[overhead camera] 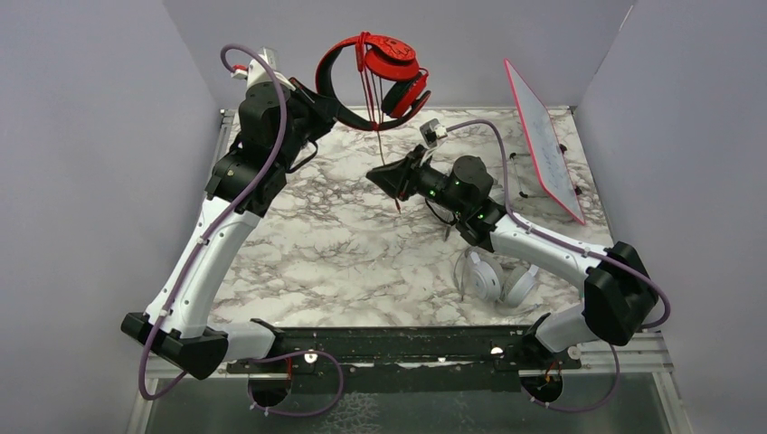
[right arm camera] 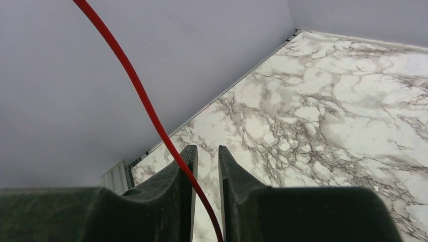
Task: Wrap the headphones
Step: Wrap the headphones cable around the headphones.
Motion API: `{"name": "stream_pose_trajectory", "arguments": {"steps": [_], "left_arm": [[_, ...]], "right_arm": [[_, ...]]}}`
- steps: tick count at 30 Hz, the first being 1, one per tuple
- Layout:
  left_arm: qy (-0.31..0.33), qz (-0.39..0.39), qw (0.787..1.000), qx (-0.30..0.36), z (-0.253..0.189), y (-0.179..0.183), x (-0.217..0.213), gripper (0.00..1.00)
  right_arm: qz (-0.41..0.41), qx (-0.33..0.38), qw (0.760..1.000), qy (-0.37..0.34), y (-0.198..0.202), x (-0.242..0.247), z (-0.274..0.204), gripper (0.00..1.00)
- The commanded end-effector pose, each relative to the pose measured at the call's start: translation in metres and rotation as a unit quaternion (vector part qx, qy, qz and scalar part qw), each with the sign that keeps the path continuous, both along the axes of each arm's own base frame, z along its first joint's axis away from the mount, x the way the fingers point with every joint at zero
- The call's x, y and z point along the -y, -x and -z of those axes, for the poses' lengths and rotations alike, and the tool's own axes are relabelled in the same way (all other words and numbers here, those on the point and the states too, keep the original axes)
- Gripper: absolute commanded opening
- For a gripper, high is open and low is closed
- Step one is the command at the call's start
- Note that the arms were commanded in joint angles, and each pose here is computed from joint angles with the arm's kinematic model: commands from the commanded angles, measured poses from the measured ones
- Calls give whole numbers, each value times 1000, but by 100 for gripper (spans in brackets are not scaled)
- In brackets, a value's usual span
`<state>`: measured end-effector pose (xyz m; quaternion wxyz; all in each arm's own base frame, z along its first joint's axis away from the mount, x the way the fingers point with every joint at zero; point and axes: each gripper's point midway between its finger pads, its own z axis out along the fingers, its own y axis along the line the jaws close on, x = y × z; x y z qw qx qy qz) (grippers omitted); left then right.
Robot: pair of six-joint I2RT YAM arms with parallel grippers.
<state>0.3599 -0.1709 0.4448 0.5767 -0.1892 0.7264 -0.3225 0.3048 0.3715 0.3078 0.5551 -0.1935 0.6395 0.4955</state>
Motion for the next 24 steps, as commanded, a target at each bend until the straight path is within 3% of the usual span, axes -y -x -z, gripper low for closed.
{"name": "stream_pose_trajectory", "arguments": {"steps": [1,24], "left_arm": [[22,-15,998,55,-43,10,-12,0],[12,-19,998,57,-45,10,-15,0]], "right_arm": [[-14,6,1000,7,8,-1,-2,27],[-10,5,1000,27,22,15,7,49]]}}
